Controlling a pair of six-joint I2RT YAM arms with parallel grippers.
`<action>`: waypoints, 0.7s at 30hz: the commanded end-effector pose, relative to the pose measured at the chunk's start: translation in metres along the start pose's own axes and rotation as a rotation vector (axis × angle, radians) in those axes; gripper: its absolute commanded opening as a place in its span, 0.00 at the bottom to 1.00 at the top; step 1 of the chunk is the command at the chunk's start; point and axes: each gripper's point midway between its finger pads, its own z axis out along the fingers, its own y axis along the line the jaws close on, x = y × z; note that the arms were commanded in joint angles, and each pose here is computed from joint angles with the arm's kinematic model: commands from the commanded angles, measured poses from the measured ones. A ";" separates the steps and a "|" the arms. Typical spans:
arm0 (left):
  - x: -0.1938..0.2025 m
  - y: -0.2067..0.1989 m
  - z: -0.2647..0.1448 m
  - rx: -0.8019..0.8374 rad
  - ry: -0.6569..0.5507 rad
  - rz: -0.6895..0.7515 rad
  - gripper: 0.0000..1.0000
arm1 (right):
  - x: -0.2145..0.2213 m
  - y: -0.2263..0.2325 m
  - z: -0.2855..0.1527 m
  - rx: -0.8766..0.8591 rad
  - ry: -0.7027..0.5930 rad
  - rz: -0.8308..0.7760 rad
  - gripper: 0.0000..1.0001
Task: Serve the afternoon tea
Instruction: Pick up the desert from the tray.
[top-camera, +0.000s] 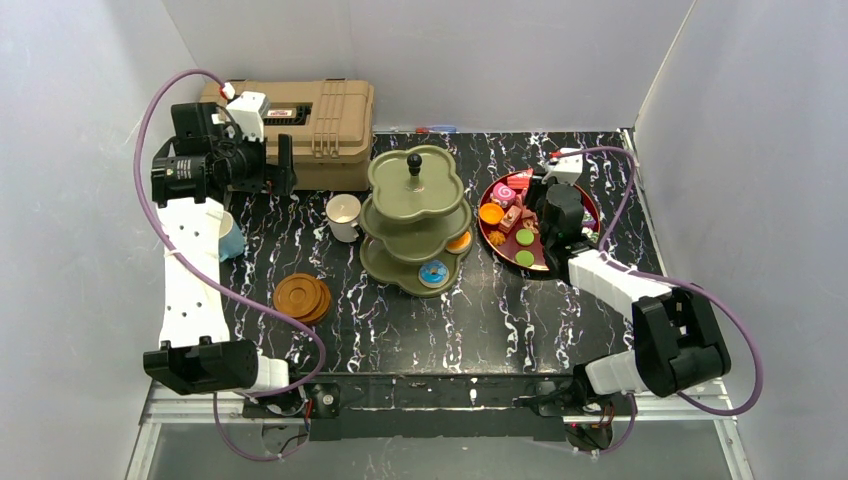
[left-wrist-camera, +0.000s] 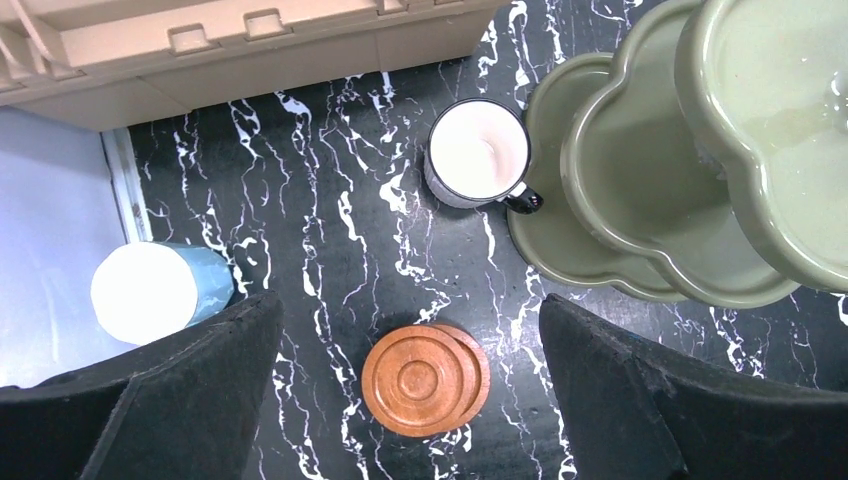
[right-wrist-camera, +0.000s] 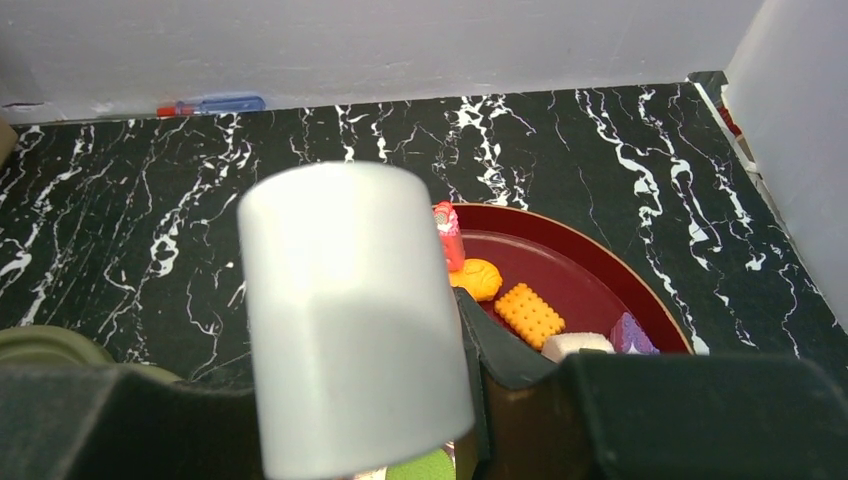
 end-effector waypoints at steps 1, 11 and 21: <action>-0.004 -0.006 -0.010 0.022 -0.046 0.001 0.98 | -0.042 -0.001 0.009 0.019 -0.119 0.014 0.25; -0.006 -0.005 -0.009 0.023 -0.060 -0.004 0.98 | -0.042 -0.002 0.010 0.010 -0.110 0.009 0.46; -0.007 -0.006 -0.010 0.024 -0.074 -0.004 0.98 | -0.033 -0.004 0.017 -0.004 -0.095 0.031 0.52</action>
